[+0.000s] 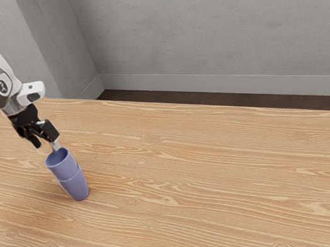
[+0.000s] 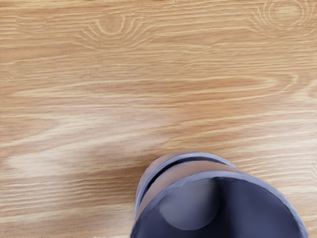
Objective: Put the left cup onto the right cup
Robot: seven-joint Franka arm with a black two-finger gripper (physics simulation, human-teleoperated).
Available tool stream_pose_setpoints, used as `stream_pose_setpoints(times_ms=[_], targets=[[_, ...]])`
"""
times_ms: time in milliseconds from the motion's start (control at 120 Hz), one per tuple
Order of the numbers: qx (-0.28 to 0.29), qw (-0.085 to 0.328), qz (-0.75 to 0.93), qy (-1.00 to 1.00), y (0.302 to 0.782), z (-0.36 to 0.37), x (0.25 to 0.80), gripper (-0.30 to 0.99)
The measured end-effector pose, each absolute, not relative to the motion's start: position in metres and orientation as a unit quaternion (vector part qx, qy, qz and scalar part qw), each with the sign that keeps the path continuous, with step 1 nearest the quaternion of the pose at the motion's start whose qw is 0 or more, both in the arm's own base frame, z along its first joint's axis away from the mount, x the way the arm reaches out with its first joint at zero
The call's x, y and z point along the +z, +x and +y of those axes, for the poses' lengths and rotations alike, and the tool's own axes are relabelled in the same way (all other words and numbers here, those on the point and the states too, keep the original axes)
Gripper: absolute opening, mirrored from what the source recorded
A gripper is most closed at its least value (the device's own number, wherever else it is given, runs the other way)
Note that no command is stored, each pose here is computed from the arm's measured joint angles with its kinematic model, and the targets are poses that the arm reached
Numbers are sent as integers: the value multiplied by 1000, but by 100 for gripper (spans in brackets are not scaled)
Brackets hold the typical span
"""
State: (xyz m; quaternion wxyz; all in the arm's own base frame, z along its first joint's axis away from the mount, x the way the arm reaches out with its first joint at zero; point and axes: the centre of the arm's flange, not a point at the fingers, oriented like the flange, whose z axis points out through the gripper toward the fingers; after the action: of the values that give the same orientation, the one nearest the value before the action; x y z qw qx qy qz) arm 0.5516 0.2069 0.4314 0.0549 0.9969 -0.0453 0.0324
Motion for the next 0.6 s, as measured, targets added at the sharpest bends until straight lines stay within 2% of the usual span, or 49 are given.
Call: stream_pose_setpoints(times_ms=[292, 600], targets=[[37, 66, -61, 995, 542, 191, 466, 68], [40, 68, -108, 991, 555, 141, 483, 69]])
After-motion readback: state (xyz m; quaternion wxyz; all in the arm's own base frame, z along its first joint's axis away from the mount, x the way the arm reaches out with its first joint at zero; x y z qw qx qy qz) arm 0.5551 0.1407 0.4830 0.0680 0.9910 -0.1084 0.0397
